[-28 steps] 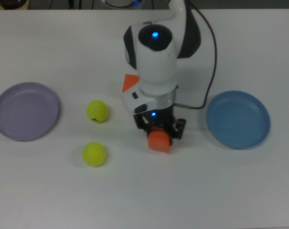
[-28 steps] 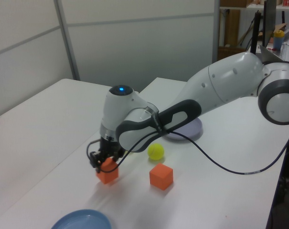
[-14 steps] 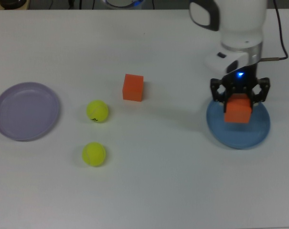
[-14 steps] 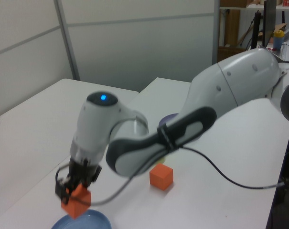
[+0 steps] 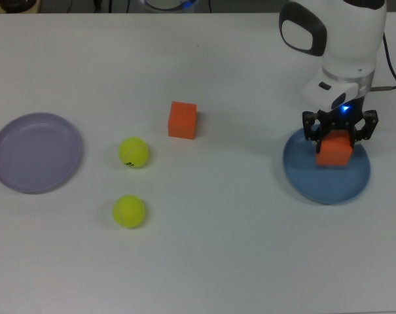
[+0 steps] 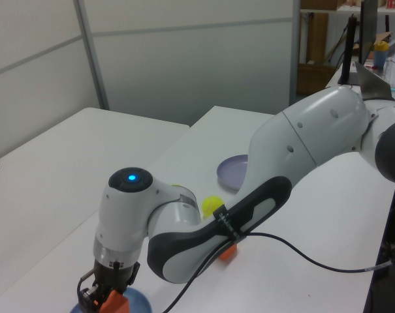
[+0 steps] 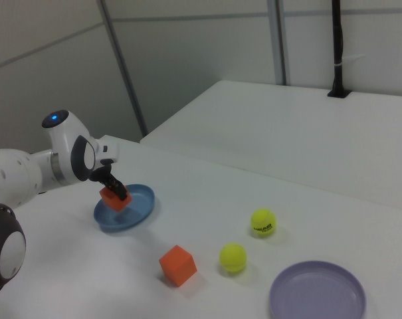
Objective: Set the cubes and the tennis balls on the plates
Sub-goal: 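Carry the orange cube to the blue plate and release it, then move the open gripper over the second orange cube and lower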
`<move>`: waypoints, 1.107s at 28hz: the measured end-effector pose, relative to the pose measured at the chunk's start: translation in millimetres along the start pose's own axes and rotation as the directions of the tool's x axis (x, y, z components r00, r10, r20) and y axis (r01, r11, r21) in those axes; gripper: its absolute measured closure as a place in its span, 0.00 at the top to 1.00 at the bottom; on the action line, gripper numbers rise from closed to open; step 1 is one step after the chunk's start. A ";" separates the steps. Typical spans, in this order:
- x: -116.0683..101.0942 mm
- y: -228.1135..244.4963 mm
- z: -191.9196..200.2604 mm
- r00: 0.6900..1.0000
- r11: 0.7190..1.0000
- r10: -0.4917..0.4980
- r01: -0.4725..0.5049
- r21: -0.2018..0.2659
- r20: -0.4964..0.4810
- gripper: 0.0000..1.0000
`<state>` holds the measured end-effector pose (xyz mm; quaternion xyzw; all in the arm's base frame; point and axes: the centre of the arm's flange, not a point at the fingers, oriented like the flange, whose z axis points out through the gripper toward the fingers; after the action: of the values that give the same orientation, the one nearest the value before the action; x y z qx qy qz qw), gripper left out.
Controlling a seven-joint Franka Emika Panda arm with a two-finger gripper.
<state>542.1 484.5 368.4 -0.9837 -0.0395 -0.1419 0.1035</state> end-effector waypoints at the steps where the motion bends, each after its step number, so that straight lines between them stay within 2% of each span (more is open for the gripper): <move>1: -0.7 0.5 2.7 1.000 1.000 0.001 -0.001 -0.004 0.001 0.64; 7: -3.5 2.1 12.7 1.000 1.000 0.007 -0.007 -0.018 0.004 0.66; 12: -2.0 1.4 10.8 1.000 1.000 0.025 -0.025 -0.015 -0.001 0.84; 13: -0.1 0.6 7.7 0.999 0.999 0.033 -0.033 -0.012 -0.006 0.93; 15: 2.8 -0.5 1.3 0.999 0.999 0.040 -0.040 -0.007 -0.016 1.00; 19: 10.2 -1.3 -23.8 0.997 0.999 0.053 -0.053 0.002 -0.050 1.00; 21: 12.4 3.0 -37.1 0.997 0.998 0.056 -0.057 -0.016 -0.053 1.00; 26: 9.7 27.7 -70.4 0.997 0.991 0.073 -0.076 -0.110 -0.034 1.00; 31: 6.3 64.5 -90.1 0.996 0.985 0.085 -0.082 -0.153 0.015 1.00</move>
<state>530.7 402.6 442.3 -0.9909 0.0117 -0.1296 0.0338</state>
